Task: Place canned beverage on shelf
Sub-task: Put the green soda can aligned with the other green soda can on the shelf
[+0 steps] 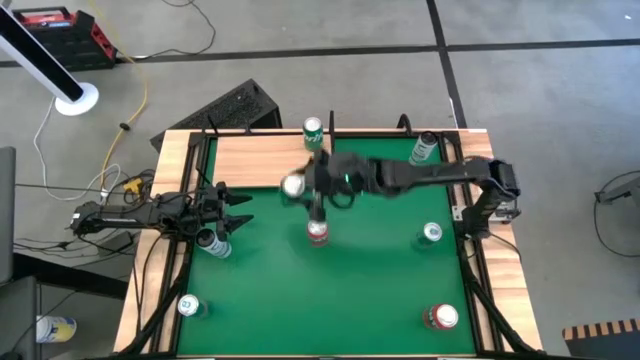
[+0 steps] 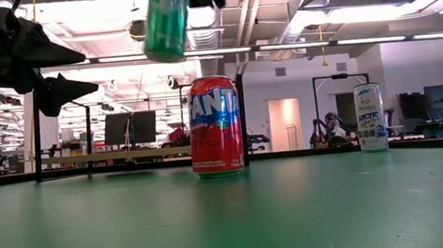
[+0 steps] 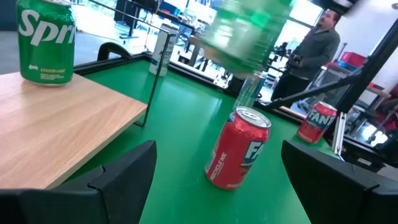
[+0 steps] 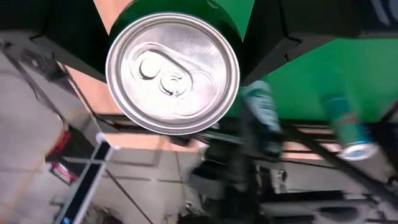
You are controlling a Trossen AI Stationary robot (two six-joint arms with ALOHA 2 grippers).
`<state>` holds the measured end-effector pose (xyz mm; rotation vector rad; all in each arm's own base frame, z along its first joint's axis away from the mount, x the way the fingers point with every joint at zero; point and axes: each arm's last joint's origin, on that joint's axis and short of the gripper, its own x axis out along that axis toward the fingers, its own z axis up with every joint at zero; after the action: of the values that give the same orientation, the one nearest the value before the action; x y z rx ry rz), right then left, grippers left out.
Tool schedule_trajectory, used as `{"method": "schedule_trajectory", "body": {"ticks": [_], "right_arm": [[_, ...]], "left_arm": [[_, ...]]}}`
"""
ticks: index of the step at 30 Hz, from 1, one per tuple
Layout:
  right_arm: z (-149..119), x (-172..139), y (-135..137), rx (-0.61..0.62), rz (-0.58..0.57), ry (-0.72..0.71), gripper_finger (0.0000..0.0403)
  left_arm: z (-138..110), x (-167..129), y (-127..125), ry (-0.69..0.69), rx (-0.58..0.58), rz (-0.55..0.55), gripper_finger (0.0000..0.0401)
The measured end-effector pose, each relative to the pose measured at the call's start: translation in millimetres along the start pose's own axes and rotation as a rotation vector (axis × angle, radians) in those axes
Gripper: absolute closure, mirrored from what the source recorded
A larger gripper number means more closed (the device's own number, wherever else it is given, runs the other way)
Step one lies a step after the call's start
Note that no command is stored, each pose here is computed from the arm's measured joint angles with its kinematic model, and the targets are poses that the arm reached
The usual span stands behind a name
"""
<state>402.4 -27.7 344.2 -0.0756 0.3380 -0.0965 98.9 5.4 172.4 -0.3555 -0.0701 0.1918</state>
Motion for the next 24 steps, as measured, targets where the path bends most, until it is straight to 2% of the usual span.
{"method": "schedule_trajectory", "body": {"ticks": [4, 6, 8, 10, 17, 24], "right_arm": [[-13.1, 16.7, -40.8, 0.044, -0.046, 0.008, 0.0069], [-27.9, 21.8, -58.7, 0.081, -0.056, 0.083, 0.0069], [-29.1, 29.9, -72.5, 0.097, -0.06, 0.064, 0.0069], [-36.1, 32.0, -84.2, 0.113, -0.081, 0.113, 0.0069], [-58.0, 52.7, -109.1, 0.172, -0.125, 0.181, 0.0069], [-78.9, 55.5, -125.2, 0.276, -0.194, 0.289, 0.0069]], "left_arm": [[0.1, 0.0, 0.0, -0.001, 0.008, -0.001, 0.0069], [0.1, 0.0, 0.0, -0.001, 0.01, 0.001, 0.0069], [0.1, 0.0, 0.0, -0.001, 0.016, 0.0, 0.0069], [0.0, 0.2, 0.0, 0.0, 0.018, 0.001, 0.0069], [-0.8, 0.8, 0.5, 0.007, 0.021, 0.014, 0.0069], [-1.1, 0.8, 0.4, 0.011, 0.021, 0.009, 0.0069]]}}
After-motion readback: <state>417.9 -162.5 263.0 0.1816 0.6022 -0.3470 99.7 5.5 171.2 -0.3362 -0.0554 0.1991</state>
